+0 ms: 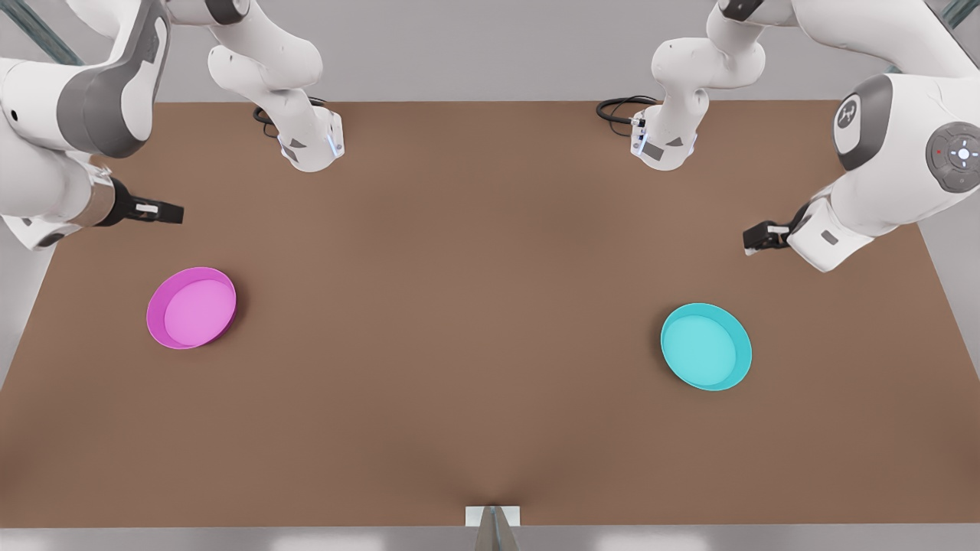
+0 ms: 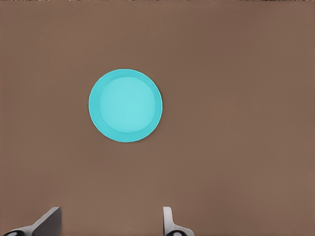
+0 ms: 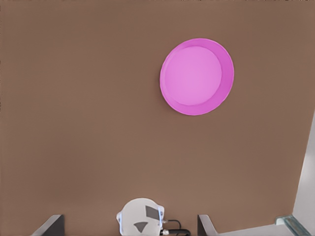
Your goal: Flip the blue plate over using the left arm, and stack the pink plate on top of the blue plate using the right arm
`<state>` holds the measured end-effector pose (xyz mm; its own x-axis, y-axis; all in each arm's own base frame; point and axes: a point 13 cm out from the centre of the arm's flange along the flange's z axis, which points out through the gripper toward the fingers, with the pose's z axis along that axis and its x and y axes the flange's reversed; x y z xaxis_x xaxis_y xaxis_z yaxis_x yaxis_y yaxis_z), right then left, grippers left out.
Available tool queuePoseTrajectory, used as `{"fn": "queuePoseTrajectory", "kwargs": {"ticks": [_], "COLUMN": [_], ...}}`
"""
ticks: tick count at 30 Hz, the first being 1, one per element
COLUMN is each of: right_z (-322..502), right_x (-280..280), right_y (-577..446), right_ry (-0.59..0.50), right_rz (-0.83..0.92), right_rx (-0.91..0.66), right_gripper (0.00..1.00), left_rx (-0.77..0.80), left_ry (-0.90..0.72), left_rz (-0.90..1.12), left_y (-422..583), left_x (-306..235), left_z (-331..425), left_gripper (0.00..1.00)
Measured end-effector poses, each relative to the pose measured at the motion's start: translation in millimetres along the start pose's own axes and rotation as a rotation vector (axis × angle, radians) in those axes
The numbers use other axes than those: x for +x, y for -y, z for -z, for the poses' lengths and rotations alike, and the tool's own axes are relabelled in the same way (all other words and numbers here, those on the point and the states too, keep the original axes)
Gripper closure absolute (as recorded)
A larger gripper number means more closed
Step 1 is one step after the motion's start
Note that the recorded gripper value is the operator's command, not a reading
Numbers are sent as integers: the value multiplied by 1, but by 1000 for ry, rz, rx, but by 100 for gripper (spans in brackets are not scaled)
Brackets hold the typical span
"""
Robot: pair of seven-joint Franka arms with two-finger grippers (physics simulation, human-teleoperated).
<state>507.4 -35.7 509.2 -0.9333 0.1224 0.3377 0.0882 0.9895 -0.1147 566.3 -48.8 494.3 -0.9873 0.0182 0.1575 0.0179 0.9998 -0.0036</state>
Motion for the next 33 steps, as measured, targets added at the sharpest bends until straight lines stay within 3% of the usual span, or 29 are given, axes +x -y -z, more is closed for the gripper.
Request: {"fn": "queuePoseTrajectory", "kwargs": {"ticks": [3, 7, 10, 13, 18, 19, 20, 22, 28, 33], "right_z": [1, 0, -8, -10, -5, -5, -4, -2, 0, -1], "right_x": [-2, -5, -18, -23, -31, -32, -33, -35, -36, -39], "right_y": [3, 4, 8, 10, 24, 24, 24, 22, 21, 22], "right_ry": [19, 34, 23, 28, 71, 77, 82, 92, 104, 104], "right_rz": [-2, -1, -8, -11, -34, -34, -33, -30, -28, -27], "right_rx": [-7, -11, -10, -10, -22, -21, -21, -21, -20, -21], "right_gripper": [0, 0, 0, 0, 0, 0, 0, 0, 0, 0], "left_rx": [4, 205, 302, 329, 324, 320, 317, 315, 320, 326], "left_ry": [-40, -233, -202, -139, -90, -80, -70, -49, -34, -38], "left_rz": [13, 221, 264, 254, 176, 159, 143, 110, 44, 10], "left_y": [-3, -120, -155, -167, -167, -170, -172, -173, -168, -164], "left_x": [-15, -94, -126, -145, -145, -145, -146, -148, -149, -146], "left_z": [-27, -230, -326, -372, -410, -412, -413, -410, -412, -418], "left_gripper": [0, 0, 0, 0, 0, 10, 29, 37, 37, 48]}}
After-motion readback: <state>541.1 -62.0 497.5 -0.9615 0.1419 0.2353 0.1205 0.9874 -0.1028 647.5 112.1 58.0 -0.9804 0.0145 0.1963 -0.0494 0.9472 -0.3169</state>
